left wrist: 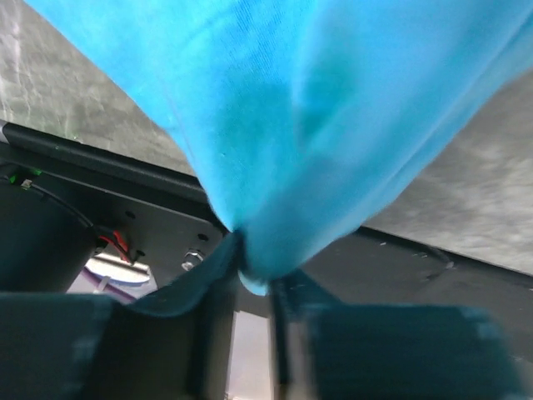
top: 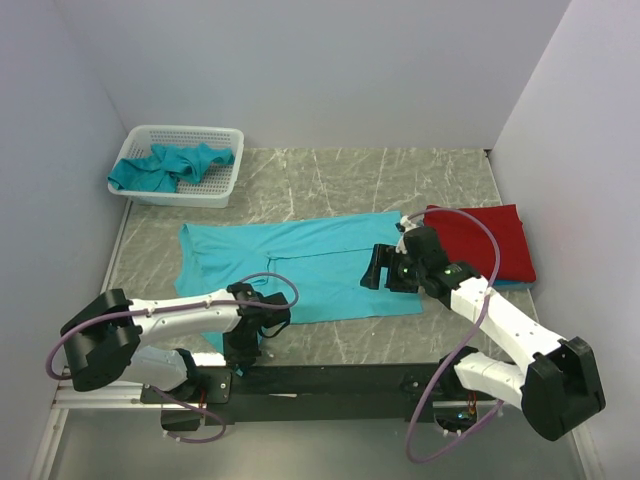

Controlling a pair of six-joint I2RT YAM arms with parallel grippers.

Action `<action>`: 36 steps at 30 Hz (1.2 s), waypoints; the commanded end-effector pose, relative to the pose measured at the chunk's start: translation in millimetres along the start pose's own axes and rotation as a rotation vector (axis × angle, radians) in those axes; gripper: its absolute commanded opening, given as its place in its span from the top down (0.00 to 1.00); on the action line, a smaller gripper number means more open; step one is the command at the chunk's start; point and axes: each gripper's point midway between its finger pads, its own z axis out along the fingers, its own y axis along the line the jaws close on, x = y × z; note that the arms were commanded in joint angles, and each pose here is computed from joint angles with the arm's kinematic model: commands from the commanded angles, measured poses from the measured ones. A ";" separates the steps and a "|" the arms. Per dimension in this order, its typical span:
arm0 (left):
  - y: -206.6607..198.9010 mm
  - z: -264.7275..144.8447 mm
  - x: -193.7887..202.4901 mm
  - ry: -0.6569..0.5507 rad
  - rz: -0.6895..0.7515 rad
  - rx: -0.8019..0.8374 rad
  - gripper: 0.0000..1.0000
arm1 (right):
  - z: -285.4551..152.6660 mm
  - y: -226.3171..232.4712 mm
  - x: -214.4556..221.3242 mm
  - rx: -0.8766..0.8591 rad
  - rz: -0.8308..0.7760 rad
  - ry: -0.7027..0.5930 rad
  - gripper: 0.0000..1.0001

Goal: Fold and stack the t-shirts
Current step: Fold the tshirt

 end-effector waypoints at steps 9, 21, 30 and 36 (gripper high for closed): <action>-4.6 8.8 20.1 0.082 0.001 0.086 0.68 | 0.0 -8.6 0.7 0.017 -0.019 -0.002 0.12; 14.6 -24.8 -9.3 -0.036 -0.184 -0.043 0.99 | -6.5 -18.3 8.7 0.061 0.020 0.000 0.12; 32.9 -43.0 -35.1 -0.083 -0.354 -0.018 0.99 | -19.9 -69.3 19.9 0.268 0.243 -0.040 0.11; 37.8 -48.2 -44.6 -0.112 -0.446 0.029 0.99 | -27.8 -99.9 30.7 0.345 0.403 -0.091 0.11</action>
